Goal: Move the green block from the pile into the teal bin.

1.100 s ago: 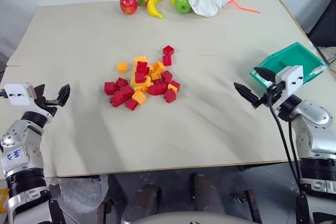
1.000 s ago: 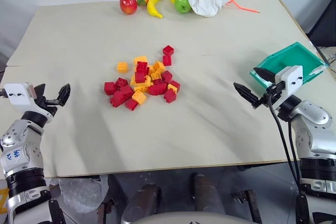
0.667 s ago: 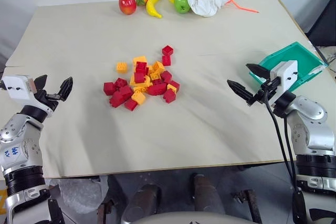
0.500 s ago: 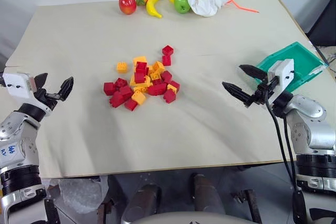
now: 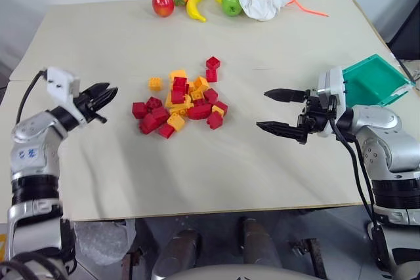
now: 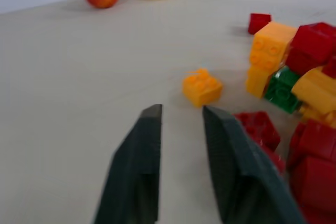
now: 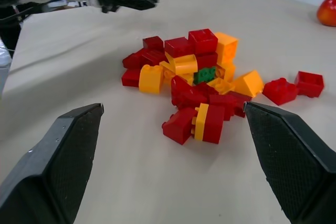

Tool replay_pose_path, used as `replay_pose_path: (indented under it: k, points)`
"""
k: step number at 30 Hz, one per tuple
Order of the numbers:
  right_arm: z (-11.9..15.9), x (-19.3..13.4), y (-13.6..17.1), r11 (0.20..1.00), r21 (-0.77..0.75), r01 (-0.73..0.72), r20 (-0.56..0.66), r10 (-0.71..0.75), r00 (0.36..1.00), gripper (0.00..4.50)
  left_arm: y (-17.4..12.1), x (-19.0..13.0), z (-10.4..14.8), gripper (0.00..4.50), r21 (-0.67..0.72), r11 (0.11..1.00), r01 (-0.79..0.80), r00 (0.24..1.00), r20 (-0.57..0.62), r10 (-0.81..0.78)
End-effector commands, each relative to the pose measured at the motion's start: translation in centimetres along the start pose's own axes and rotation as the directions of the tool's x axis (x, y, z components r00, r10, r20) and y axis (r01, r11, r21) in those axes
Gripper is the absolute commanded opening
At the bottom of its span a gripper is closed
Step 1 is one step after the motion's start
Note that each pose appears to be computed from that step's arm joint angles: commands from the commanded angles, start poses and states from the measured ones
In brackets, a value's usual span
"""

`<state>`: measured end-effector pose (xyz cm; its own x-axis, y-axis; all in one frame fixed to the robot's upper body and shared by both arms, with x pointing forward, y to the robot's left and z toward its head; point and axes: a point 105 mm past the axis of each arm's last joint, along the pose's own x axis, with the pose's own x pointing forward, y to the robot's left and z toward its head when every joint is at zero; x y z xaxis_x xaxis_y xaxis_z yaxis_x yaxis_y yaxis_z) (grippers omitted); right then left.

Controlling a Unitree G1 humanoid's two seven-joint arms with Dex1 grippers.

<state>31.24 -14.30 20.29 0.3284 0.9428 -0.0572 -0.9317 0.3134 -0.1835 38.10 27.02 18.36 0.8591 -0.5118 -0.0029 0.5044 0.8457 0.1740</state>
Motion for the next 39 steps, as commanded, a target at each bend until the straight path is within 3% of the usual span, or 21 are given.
replay_pose_path:
  k: [1,7,13,21,28,29,34,39]
  points:
    - [1.5,-0.4,0.1,0.999,-0.012,-0.048,0.026,0.048,0.999,4.50,-1.2,3.1,1.0,0.08,0.046,0.991,0.123,0.992,-0.007,-0.122]
    - [1.0,-0.7,0.4,0.996,-0.004,-0.089,-0.003,0.088,0.996,4.50,-2.2,7.1,1.8,0.01,0.065,0.982,0.178,0.984,-0.026,-0.177]
    - [0.9,-0.2,0.7,0.998,0.002,-0.057,0.031,0.057,0.998,4.50,-5.9,10.7,0.9,0.01,0.016,0.963,0.270,0.960,-0.081,-0.268]
    - [0.9,-1.0,1.0,1.000,0.007,-0.012,0.026,0.011,1.000,4.50,-10.8,11.2,0.5,0.01,-0.032,0.840,0.542,0.833,-0.114,-0.542]
    - [0.9,-0.7,0.9,1.000,0.009,-0.004,0.032,0.004,0.999,4.50,-12.8,10.5,1.5,0.01,-0.072,0.721,0.689,0.717,-0.078,-0.693]
    - [0.9,-0.7,0.9,1.000,0.009,-0.005,0.032,0.005,0.999,4.50,-12.7,10.5,1.5,0.01,-0.074,0.724,0.686,0.719,-0.081,-0.690]
    - [0.9,-0.5,0.5,1.000,0.007,-0.005,0.036,0.005,0.999,4.50,-8.3,11.2,0.4,0.01,-0.048,0.913,0.405,0.904,-0.128,-0.408]
    - [1.1,-0.3,0.2,1.000,0.002,-0.008,0.038,0.008,0.999,4.50,-5.9,11.2,-0.8,0.01,-0.071,0.974,0.217,0.950,-0.213,-0.227]
